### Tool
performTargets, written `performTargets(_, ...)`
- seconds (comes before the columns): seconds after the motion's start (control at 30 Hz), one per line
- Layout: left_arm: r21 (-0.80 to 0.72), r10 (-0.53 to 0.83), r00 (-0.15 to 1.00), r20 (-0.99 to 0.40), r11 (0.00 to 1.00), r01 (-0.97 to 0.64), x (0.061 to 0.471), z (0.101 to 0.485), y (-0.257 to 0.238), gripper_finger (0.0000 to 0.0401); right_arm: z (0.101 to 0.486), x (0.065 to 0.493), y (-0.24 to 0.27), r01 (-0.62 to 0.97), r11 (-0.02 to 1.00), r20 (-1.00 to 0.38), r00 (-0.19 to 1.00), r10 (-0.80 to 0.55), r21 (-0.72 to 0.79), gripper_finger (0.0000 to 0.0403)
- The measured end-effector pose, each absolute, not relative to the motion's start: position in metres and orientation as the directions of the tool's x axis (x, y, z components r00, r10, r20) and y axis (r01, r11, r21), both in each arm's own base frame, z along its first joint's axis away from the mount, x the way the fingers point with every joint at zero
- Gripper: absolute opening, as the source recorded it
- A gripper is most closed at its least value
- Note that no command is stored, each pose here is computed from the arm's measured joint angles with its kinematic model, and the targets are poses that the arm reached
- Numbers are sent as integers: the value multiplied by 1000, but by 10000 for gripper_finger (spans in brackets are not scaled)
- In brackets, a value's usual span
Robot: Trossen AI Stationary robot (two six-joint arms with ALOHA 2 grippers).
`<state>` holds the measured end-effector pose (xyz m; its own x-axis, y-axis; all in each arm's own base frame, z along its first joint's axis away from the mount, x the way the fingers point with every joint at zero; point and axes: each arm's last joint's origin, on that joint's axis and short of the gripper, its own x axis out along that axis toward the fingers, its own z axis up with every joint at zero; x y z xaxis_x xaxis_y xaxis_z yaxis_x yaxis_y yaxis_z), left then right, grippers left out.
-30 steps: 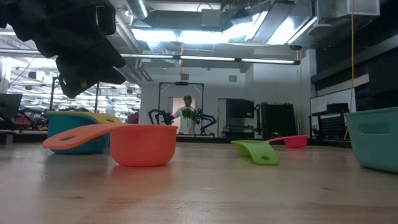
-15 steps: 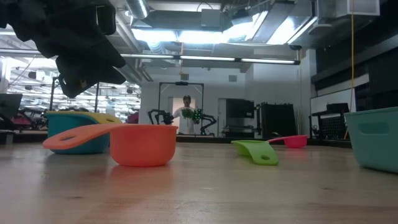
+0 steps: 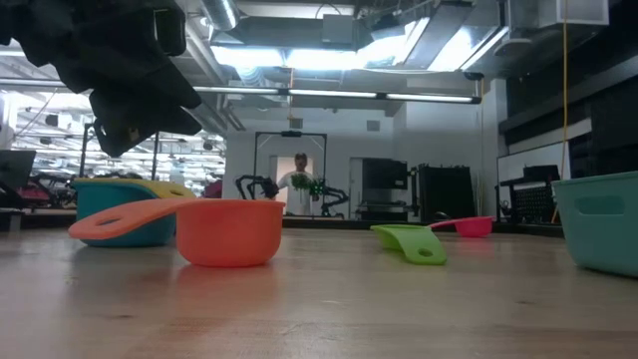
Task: Nest measuring cups in basket
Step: Stack the dark blue measuring nest cup into the yellow measuring nest cup
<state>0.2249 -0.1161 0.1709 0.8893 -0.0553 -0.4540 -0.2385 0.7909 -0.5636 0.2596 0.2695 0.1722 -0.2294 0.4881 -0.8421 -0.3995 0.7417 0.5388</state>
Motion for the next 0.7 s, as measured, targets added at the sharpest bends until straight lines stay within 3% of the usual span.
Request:
performTargets(0.17, -564, -56, 889, -454, 791, -238, 225, 171, -116, 111, 171, 255, 275, -436, 783, -894, -163, 417, 444, 296)
performTargets(0.5, -564, -55, 889, -454, 791, -239, 225, 171, -116, 111, 168, 224, 304, -509, 850, -972, 96, 213, 136, 296)
performTargets(0.7, -563, -55, 889, -454, 791, -239, 225, 171, -116, 111, 167, 220, 307, -522, 847, -974, 120, 190, 101, 296)
